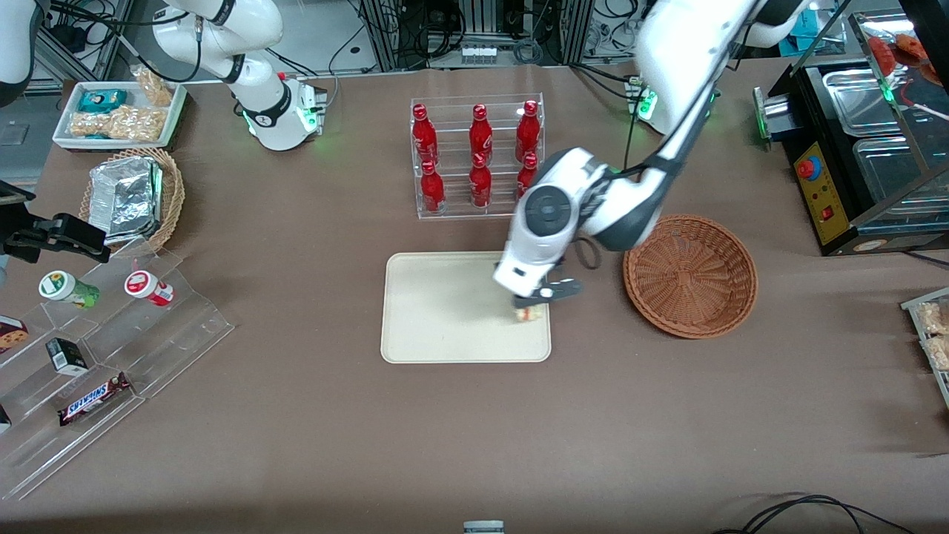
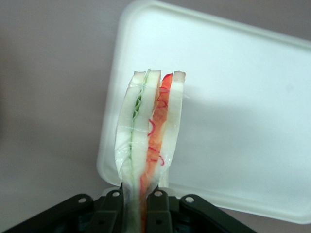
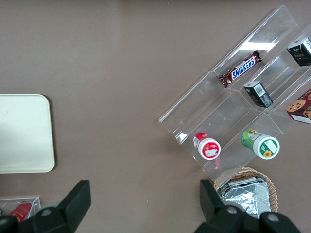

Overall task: Place sandwich from basket to tray
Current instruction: 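Lift the sandwich and carry it over the cream tray, then lower the sandwich onto the tray and open the left gripper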

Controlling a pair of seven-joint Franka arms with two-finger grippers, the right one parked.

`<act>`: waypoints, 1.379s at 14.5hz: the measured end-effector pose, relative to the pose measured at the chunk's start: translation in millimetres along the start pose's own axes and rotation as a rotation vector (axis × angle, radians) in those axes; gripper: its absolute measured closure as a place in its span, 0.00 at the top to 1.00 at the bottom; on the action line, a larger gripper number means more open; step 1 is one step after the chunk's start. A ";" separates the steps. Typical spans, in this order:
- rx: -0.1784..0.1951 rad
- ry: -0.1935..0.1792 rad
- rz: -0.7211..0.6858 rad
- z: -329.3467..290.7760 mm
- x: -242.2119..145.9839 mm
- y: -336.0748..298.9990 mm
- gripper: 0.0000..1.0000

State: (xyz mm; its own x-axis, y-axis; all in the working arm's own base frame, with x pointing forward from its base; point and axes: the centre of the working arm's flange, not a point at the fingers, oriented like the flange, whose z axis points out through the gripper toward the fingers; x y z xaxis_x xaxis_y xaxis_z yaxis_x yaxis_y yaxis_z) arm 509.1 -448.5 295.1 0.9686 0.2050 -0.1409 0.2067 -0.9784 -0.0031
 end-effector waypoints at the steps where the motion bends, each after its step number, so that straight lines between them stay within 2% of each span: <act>1: 0.001 -0.004 0.022 9.3 -8.2 15.3 0.15; 6: -0.017 0.000 0.045 24.3 -16.5 52.8 0.18; 10: -0.011 0.008 0.054 38.0 -8.4 61.7 0.22; 13: -0.012 0.017 0.053 44.5 1.5 67.2 0.46; 14: 0.001 0.037 0.062 44.2 5.2 66.9 0.57; 16: 0.055 0.074 0.040 32.1 21.4 56.3 0.75; 18: 0.076 0.096 -0.011 -11.7 48.1 38.1 0.95; 19: 0.076 0.101 -0.041 -40.9 61.4 24.3 1.00; 20: 0.069 0.110 -0.070 -72.3 72.4 8.9 1.00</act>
State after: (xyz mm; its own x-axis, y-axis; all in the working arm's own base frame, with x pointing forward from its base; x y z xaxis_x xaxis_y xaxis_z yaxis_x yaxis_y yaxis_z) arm 591.1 -440.5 356.4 0.9622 0.2708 -0.0288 0.2679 -0.9603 -0.0782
